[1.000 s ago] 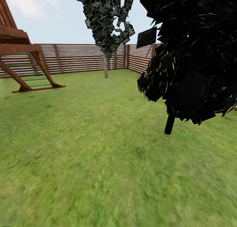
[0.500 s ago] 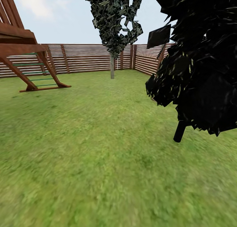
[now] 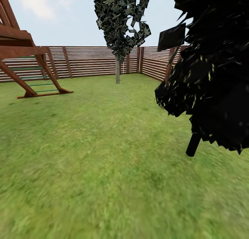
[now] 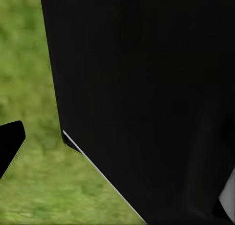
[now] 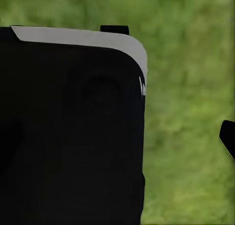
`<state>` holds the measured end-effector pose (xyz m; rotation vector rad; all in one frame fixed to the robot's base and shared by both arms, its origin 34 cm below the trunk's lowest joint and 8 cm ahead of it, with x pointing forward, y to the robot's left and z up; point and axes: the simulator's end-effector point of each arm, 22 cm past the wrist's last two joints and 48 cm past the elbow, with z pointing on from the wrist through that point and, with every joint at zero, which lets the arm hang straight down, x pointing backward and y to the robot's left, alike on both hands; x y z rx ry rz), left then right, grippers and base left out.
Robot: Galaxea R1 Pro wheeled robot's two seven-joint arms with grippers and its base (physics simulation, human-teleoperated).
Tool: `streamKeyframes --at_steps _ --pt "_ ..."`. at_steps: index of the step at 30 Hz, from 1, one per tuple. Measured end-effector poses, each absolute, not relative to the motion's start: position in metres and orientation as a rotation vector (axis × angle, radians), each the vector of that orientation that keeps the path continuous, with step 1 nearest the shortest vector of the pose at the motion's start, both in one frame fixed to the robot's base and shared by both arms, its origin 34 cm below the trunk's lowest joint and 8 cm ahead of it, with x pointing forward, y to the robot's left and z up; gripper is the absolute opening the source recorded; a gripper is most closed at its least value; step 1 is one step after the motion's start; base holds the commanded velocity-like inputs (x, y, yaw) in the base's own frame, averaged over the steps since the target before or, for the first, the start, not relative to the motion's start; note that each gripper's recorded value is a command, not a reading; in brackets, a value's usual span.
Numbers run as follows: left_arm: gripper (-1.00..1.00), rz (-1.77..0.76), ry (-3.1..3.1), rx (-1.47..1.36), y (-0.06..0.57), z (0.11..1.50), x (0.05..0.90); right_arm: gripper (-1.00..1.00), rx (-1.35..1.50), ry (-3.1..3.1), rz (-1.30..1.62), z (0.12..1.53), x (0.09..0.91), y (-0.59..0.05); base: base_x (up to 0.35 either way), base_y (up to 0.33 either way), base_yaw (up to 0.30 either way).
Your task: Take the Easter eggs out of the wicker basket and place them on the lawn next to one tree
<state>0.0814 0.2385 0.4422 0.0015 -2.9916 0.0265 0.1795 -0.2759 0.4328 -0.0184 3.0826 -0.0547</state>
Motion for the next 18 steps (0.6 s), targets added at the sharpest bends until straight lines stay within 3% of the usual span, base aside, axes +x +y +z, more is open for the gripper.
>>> streamKeyframes --at_steps 18 --pt "1.0 0.027 -2.992 0.002 0.2385 0.4421 0.0817 1.0 -0.018 3.082 -0.054 0.4328 0.1797 -0.2757 0.339 0.0 0.0"
